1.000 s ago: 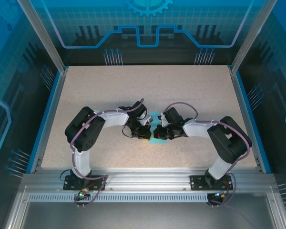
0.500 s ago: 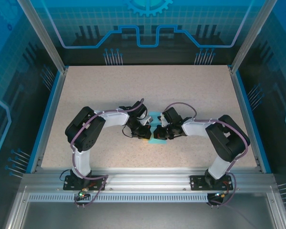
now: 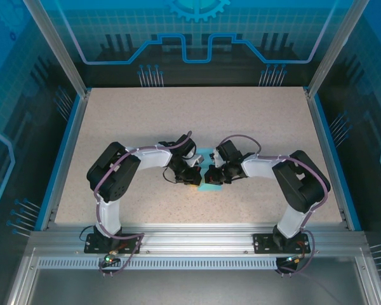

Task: Fold a paper plane with a square sheet of paper (fold left side to right side)
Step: Fold the triangle a second time at the center of the table.

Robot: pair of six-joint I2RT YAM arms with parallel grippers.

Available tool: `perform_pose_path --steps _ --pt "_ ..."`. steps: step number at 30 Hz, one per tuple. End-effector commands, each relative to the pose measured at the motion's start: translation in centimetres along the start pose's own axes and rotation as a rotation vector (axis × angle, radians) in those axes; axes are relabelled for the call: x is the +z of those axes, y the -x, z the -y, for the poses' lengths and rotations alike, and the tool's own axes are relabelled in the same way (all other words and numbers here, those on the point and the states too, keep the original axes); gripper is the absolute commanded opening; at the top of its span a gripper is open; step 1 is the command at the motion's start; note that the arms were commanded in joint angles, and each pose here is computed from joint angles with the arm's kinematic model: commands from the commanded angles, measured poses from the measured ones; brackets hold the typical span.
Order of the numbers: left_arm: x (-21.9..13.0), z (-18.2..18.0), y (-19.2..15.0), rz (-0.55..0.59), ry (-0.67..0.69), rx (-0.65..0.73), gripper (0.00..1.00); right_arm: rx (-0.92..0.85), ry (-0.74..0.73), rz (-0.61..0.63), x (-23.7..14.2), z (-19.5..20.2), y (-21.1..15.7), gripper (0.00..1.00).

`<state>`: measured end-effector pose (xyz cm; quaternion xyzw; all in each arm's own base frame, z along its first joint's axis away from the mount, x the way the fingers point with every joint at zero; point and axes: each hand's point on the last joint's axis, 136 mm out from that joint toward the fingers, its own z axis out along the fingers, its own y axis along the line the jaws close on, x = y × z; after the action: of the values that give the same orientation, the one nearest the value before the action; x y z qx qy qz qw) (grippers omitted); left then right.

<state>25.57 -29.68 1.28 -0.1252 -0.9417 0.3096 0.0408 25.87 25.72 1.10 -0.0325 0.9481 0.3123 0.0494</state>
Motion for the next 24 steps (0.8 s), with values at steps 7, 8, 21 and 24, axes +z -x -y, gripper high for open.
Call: perform_pose_path --steps 7,8,21,24 --pt "1.4 -3.3 -1.9 -0.069 0.120 -0.039 0.00 0.047 -0.097 0.026 -0.6 3.5 1.4 0.03" --pt "1.4 -3.3 -1.9 -0.069 0.120 -0.038 0.00 0.050 -0.098 0.026 -0.6 3.6 1.5 0.03" --pt "1.4 -3.4 -1.9 -0.072 0.123 -0.040 0.00 0.069 -0.112 0.040 -1.7 5.3 2.8 0.03" --pt "1.4 -3.4 -2.0 -0.073 0.122 -0.040 0.00 0.070 -0.115 0.043 -2.0 5.7 3.2 0.03"
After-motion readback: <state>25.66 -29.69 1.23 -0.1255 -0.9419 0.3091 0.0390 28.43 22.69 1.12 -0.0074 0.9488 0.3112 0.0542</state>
